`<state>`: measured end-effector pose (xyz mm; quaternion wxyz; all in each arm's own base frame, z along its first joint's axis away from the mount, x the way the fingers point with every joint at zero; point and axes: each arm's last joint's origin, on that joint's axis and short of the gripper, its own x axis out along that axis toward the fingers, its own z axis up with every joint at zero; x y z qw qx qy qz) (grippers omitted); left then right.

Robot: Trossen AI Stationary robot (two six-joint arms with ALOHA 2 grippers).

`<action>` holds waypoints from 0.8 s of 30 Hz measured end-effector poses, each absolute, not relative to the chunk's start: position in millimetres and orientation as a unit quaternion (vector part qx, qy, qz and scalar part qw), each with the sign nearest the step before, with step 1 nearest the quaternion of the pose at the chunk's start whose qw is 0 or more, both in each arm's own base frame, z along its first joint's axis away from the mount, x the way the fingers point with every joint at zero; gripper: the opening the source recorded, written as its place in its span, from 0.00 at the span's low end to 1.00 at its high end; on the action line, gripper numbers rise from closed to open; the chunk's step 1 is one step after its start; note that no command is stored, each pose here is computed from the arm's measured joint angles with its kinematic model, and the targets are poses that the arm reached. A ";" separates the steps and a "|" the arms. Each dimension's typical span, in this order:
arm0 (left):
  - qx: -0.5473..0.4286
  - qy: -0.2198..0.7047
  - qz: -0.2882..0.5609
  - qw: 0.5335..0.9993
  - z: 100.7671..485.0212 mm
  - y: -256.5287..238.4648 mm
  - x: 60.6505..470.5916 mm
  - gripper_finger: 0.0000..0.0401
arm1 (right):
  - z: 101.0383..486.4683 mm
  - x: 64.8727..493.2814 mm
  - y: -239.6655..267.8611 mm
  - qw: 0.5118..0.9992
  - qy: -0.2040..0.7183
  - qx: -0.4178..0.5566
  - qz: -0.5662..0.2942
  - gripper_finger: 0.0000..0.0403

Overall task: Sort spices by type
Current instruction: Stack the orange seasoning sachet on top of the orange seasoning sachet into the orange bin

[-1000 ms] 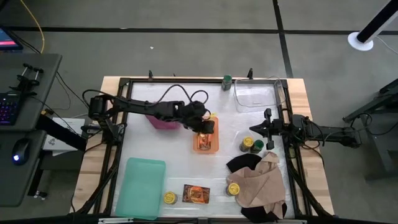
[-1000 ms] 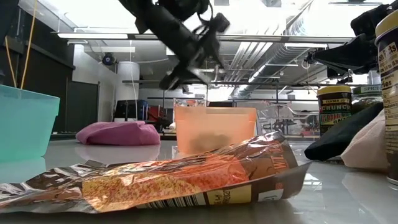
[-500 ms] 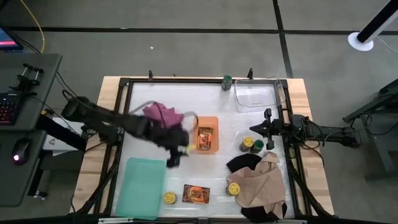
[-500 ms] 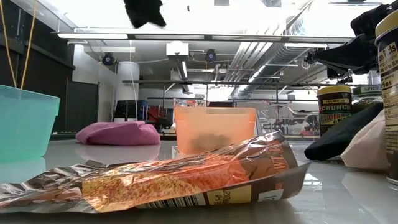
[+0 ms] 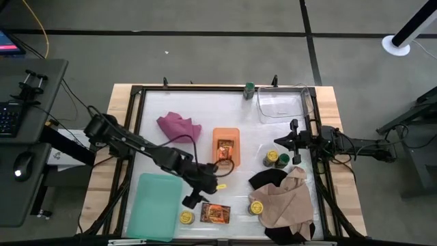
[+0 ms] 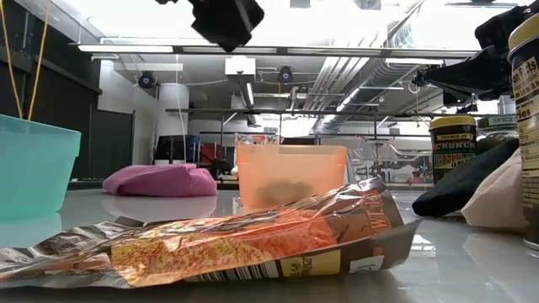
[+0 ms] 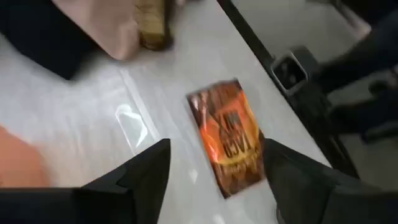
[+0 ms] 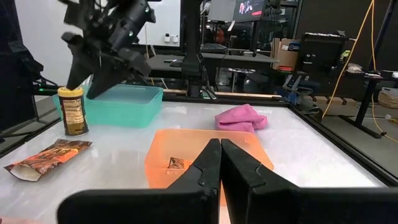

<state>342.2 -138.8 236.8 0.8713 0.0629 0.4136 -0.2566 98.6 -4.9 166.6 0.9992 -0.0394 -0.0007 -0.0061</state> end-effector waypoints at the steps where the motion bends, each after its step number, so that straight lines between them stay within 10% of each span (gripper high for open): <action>1: 0.066 0.413 -0.260 0.870 236.5 -141.3 341.5 0.64 | 166.6 98.6 -4.9 0.999 -0.001 -0.040 -0.006 0.00; 24: 0.059 0.476 -0.146 0.865 149.9 -206.7 377.4 0.71 | 166.2 99.0 -4.9 0.999 0.002 -0.039 -0.006 0.00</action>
